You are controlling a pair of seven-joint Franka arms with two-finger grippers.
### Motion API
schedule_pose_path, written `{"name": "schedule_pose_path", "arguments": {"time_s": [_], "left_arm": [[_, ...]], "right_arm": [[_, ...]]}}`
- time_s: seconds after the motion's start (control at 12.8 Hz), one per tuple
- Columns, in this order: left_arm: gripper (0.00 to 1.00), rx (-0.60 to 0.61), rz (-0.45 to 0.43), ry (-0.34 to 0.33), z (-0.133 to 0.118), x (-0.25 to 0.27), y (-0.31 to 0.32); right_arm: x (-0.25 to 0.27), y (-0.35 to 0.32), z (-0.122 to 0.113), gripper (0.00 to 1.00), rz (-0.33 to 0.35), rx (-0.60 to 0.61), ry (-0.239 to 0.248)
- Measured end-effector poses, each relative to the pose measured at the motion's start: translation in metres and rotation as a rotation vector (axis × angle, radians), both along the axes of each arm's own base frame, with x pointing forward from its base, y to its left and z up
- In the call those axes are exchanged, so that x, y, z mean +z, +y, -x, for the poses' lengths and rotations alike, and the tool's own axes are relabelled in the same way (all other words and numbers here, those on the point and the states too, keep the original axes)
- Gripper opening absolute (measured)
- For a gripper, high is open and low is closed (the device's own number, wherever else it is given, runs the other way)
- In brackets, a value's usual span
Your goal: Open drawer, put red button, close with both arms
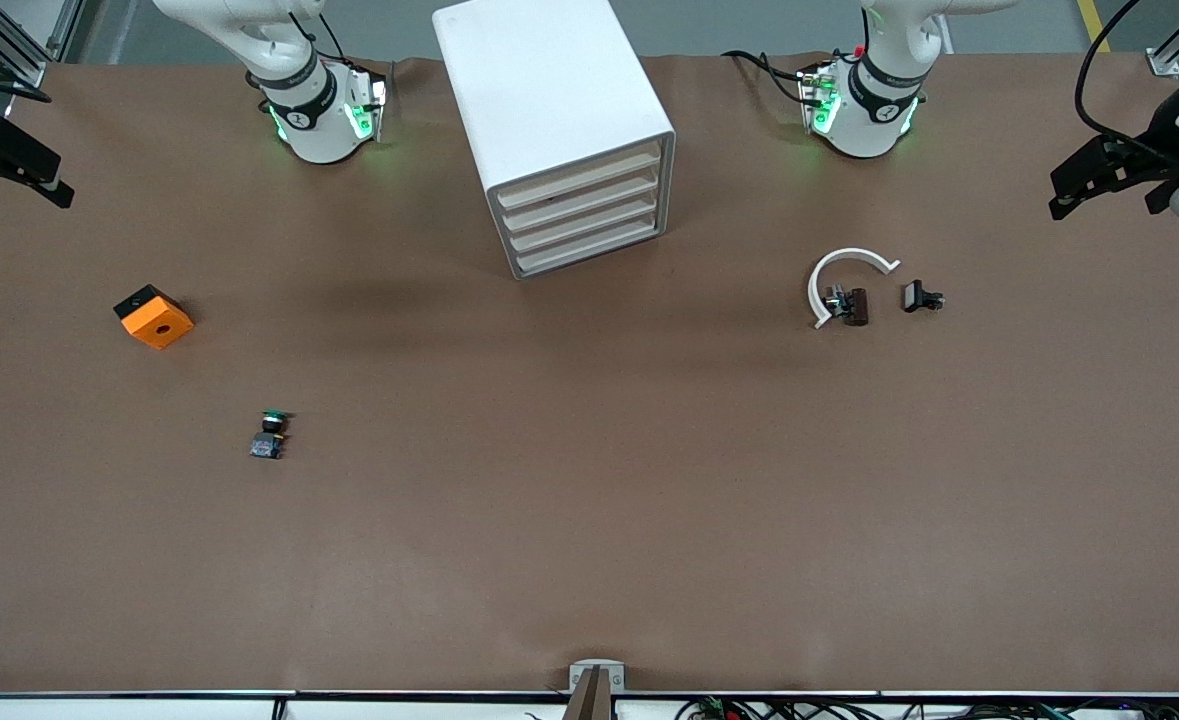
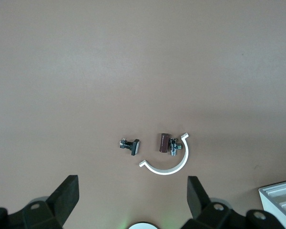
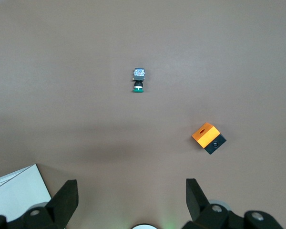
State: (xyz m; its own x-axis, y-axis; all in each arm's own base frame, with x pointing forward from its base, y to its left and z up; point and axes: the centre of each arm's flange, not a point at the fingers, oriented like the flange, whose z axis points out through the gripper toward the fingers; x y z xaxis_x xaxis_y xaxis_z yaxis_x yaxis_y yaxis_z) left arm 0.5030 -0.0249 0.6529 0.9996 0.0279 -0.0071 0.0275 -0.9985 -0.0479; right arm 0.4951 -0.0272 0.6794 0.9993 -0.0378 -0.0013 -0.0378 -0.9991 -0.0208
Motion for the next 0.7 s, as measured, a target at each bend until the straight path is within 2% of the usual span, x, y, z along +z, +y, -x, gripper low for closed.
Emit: {"name": "schedule_pose_path", "arguments": {"time_s": [0.7], "left_arm": [[1.0,0.04,-0.002,0.018,0.0019,-0.0017,0.0007]], "right_arm": [[-0.0021,0.0001,0.002,1.0,-0.001,-0.001,0.02]]}}
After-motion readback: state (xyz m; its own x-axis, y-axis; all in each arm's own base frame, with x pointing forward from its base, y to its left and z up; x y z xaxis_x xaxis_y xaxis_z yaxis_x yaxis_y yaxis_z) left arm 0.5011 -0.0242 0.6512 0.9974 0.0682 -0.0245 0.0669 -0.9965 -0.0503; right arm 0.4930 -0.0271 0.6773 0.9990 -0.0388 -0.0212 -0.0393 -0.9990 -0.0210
